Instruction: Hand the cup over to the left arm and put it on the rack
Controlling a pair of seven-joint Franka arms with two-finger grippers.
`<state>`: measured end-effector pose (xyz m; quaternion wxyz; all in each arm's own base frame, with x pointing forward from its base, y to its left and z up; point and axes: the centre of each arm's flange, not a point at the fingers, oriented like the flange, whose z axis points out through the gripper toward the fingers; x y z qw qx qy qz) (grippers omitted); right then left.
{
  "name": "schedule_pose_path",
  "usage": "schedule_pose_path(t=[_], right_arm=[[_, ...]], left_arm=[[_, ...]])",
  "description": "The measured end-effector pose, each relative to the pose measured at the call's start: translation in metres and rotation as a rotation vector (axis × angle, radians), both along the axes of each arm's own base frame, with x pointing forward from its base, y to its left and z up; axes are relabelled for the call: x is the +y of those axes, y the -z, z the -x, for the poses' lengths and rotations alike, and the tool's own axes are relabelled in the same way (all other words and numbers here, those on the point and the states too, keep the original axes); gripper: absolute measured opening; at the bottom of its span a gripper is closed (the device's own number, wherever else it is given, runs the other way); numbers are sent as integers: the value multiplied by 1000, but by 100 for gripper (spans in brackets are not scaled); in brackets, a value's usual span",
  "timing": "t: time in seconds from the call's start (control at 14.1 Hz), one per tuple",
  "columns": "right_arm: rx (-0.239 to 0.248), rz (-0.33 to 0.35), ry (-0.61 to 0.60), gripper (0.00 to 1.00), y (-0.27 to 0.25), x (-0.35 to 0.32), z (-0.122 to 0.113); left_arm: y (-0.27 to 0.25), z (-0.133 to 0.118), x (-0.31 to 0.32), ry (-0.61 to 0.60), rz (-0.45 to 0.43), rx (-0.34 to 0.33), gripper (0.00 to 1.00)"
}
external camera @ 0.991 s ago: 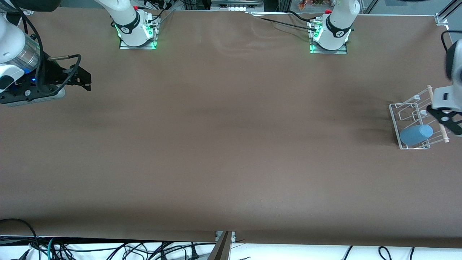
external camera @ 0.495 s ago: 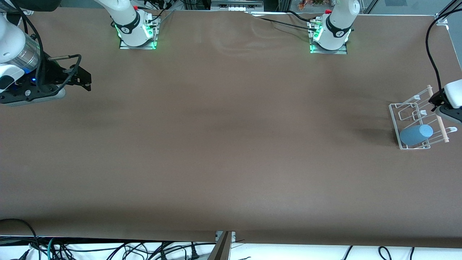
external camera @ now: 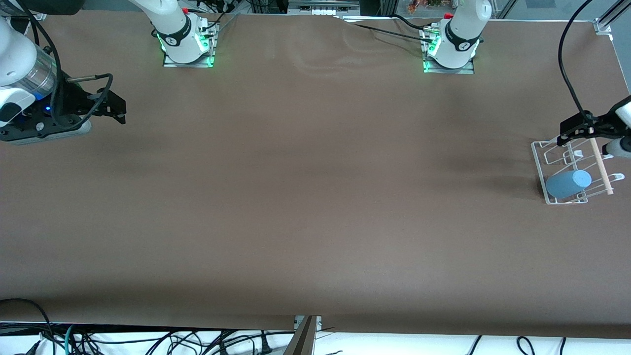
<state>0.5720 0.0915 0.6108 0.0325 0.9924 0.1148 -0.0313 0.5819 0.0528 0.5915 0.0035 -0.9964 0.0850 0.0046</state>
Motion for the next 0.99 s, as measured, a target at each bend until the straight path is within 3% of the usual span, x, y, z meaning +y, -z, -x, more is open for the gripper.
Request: schedule_pose_path(t=[0.28, 0.99], right_arm=[[-1, 0, 0, 100, 0, 0, 0], [-2, 0, -4, 100, 0, 2, 0]], left_arm=[[-24, 27, -18, -236, 83, 68, 100], [-24, 30, -53, -215, 55, 88, 100]])
